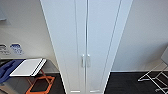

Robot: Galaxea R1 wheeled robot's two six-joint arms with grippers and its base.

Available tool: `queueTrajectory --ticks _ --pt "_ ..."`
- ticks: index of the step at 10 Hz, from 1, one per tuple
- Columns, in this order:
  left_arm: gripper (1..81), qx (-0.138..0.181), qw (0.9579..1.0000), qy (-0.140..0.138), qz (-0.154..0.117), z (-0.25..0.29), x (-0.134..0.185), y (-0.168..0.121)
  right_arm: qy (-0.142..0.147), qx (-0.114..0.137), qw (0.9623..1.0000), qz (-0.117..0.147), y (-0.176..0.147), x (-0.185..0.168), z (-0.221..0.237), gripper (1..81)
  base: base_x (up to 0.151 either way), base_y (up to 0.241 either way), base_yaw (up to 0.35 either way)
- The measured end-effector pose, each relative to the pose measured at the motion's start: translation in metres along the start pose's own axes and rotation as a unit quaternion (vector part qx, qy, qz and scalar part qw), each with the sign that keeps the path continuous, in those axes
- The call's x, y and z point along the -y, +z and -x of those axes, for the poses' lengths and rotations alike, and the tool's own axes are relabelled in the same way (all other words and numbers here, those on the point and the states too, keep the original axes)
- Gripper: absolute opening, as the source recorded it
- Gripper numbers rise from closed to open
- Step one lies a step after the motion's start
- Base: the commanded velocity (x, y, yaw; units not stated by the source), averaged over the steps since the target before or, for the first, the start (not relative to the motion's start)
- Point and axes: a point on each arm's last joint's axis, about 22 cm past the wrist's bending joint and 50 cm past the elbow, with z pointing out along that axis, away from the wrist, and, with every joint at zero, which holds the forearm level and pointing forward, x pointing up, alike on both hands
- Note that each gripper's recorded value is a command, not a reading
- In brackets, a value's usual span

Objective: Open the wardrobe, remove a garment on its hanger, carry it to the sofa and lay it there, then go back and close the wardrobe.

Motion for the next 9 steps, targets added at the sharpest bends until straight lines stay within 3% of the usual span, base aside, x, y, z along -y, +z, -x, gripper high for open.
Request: queueTrajectory --ticks 9 --pt "81.1 0.001 1.0000 0.000 -0.001 0.002 0.001 -0.001 0.002 0.001 1.0000 0.000 0.000 0.001 0.004 81.1 0.113 0.000 0.000"
